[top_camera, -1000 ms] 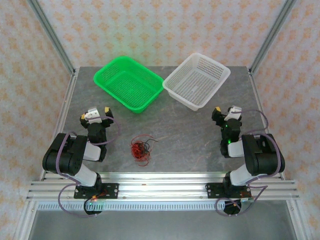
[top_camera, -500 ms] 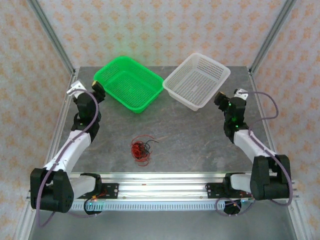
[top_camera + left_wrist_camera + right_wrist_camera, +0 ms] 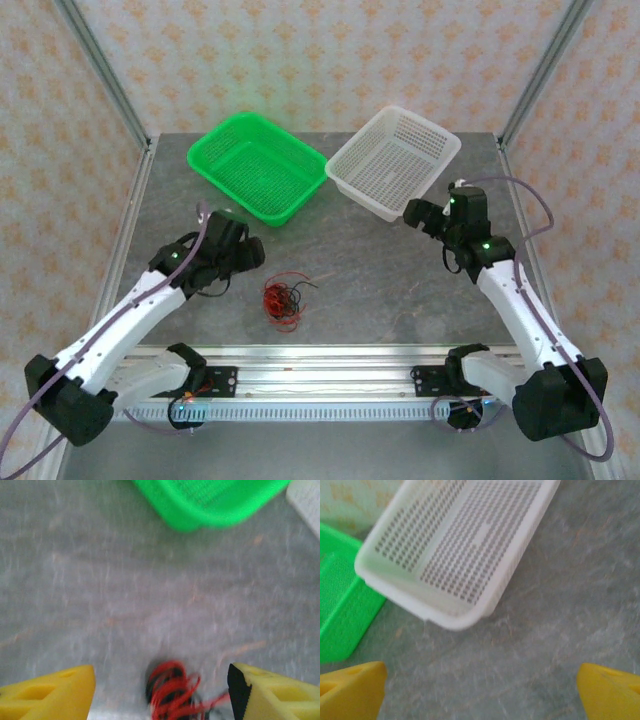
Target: Untangle the cables
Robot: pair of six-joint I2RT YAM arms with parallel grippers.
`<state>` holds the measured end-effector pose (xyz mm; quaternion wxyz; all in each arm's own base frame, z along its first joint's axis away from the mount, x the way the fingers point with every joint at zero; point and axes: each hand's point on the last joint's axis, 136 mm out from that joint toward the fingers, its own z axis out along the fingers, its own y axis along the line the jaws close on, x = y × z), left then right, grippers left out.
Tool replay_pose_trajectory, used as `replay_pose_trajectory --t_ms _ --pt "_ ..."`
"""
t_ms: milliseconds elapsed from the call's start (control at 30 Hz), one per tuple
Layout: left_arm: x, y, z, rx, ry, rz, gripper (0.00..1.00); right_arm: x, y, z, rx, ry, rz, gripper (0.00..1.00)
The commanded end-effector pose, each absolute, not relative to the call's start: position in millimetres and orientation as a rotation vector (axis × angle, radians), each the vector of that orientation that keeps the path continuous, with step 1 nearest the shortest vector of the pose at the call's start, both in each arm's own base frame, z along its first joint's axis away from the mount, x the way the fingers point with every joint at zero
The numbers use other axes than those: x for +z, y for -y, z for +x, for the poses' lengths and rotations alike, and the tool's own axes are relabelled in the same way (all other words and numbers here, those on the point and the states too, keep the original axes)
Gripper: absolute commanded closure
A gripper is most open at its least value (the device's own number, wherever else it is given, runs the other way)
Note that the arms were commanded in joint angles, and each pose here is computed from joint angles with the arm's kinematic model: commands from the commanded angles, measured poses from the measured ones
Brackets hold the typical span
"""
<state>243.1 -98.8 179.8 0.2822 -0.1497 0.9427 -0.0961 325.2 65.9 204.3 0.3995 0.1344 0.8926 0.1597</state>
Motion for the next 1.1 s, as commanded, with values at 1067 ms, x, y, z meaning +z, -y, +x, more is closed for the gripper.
replay_pose_trajectory --t_ms 1067 --pt "43.6 194.2 214.8 -0.481 -2.768 -0.288 0.32 192.9 -92.2 285.3 0.558 -2.395 0.300 0.01"
